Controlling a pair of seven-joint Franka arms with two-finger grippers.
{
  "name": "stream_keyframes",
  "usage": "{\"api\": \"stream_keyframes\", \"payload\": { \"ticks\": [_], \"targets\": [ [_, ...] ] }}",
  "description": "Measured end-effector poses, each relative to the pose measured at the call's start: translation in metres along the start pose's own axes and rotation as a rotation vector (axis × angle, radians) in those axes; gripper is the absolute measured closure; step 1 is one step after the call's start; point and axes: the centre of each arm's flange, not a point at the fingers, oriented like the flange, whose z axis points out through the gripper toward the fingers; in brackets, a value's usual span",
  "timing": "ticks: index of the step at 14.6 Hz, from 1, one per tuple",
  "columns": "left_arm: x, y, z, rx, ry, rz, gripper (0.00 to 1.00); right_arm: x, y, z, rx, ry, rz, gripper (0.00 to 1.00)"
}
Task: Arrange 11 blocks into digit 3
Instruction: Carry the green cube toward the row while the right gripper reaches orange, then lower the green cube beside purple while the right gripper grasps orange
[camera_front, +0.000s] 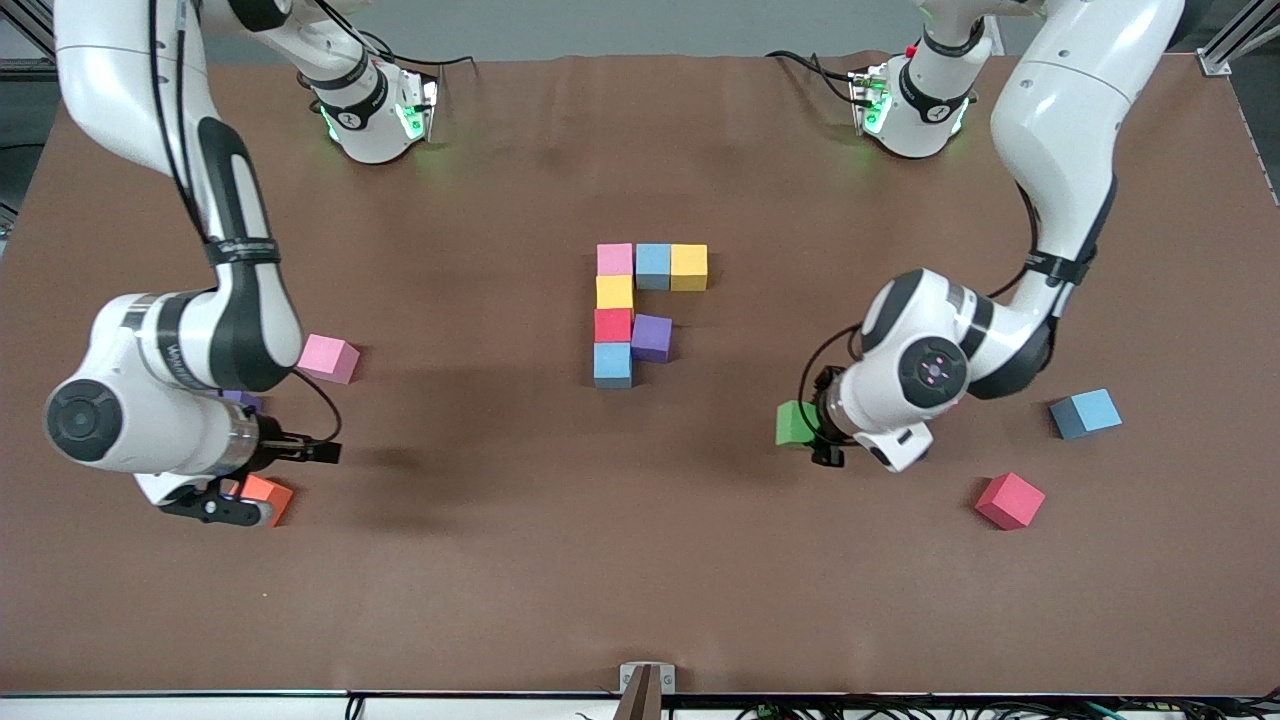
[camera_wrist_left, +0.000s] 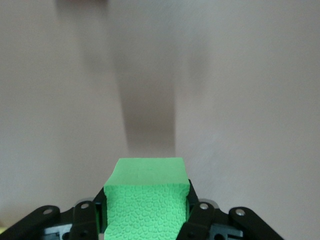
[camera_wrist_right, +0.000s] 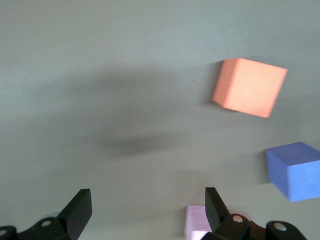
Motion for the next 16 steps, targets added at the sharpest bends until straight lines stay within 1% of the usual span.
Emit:
{"api": "stream_keyframes", "payload": {
  "ticks": [2, 4, 6, 9, 10, 11, 13, 15, 16],
  "targets": [
    [-0.022, -0.028, 0.008, -0.019, -0.009, -0.037, 0.44, 0.006, 0.022, 0.005, 0.005, 0.028, -0.011, 0.00],
    [-0.041, -0.060, 0.020, -0.035, 0.005, -0.070, 0.44, 0.012, 0.030, 0.009, 0.004, 0.082, -0.013, 0.00],
    [-0.053, -0.085, 0.034, -0.055, 0.003, -0.116, 0.44, 0.017, 0.035, 0.013, -0.020, 0.140, -0.018, 0.00],
    [-0.073, -0.118, 0.055, -0.060, -0.001, -0.143, 0.44, 0.020, 0.044, 0.030, -0.079, 0.165, -0.041, 0.00],
    [-0.082, -0.126, 0.059, -0.057, -0.002, -0.142, 0.44, 0.023, 0.048, 0.036, -0.092, 0.190, -0.045, 0.00],
    [-0.092, -0.134, 0.063, -0.056, -0.004, -0.146, 0.44, 0.026, 0.053, 0.042, -0.096, 0.212, -0.041, 0.00],
    [-0.111, -0.149, 0.067, -0.063, 0.004, -0.147, 0.44, 0.034, 0.072, 0.057, -0.100, 0.239, -0.017, 0.00],
    [-0.120, -0.157, 0.071, -0.076, 0.020, -0.153, 0.44, 0.043, 0.093, 0.073, -0.104, 0.280, 0.009, 0.00],
    [-0.123, -0.161, 0.073, -0.082, 0.031, -0.152, 0.44, 0.045, 0.101, 0.080, -0.104, 0.291, 0.019, 0.00]
  ]
}}
